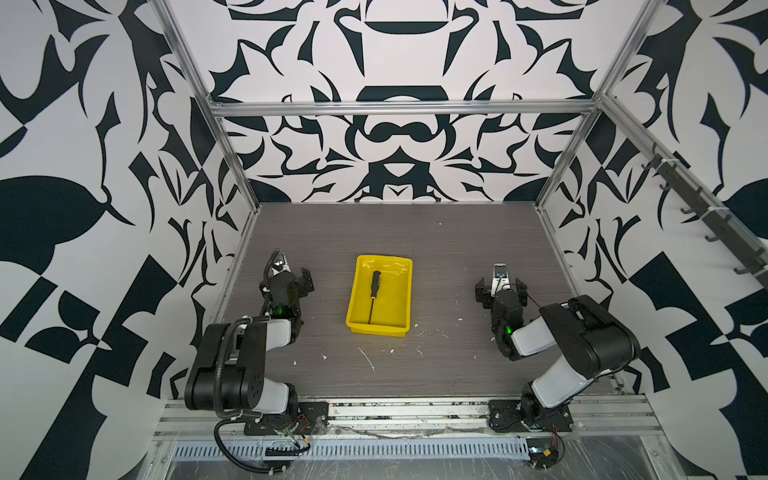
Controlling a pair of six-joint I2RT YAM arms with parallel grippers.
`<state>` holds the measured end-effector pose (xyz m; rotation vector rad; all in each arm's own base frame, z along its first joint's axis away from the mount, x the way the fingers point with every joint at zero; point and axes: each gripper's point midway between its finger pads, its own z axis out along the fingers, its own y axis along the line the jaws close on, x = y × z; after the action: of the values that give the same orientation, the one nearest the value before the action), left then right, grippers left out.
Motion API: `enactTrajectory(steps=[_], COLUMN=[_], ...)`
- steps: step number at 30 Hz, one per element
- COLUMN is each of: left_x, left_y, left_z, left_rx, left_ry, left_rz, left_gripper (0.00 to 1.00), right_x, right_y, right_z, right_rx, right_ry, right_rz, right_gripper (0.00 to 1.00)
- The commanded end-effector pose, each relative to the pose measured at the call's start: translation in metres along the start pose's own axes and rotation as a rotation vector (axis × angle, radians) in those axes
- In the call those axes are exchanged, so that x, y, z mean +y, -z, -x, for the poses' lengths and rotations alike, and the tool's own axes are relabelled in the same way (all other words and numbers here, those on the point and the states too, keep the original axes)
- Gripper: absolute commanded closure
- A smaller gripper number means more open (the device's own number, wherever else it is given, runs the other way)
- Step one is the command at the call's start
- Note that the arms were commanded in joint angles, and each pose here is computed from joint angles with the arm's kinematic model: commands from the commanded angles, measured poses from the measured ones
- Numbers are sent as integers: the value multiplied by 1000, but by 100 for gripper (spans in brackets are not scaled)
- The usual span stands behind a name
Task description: Put the screwdriver in the bin
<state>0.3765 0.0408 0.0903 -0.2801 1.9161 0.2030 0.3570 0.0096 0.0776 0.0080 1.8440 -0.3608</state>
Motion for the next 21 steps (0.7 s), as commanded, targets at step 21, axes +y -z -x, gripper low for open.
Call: enactTrajectory(steps=[21], left_x=[5], left_y=[-10], left_z=[8], left_rx=[-51], left_ry=[20], left_rz=[15], left_gripper=[0], right_x=[-4], right_y=[-11], right_z=[19], right_rx=[-17], right_ry=[-61], right_rz=[-8], right_gripper=[0])
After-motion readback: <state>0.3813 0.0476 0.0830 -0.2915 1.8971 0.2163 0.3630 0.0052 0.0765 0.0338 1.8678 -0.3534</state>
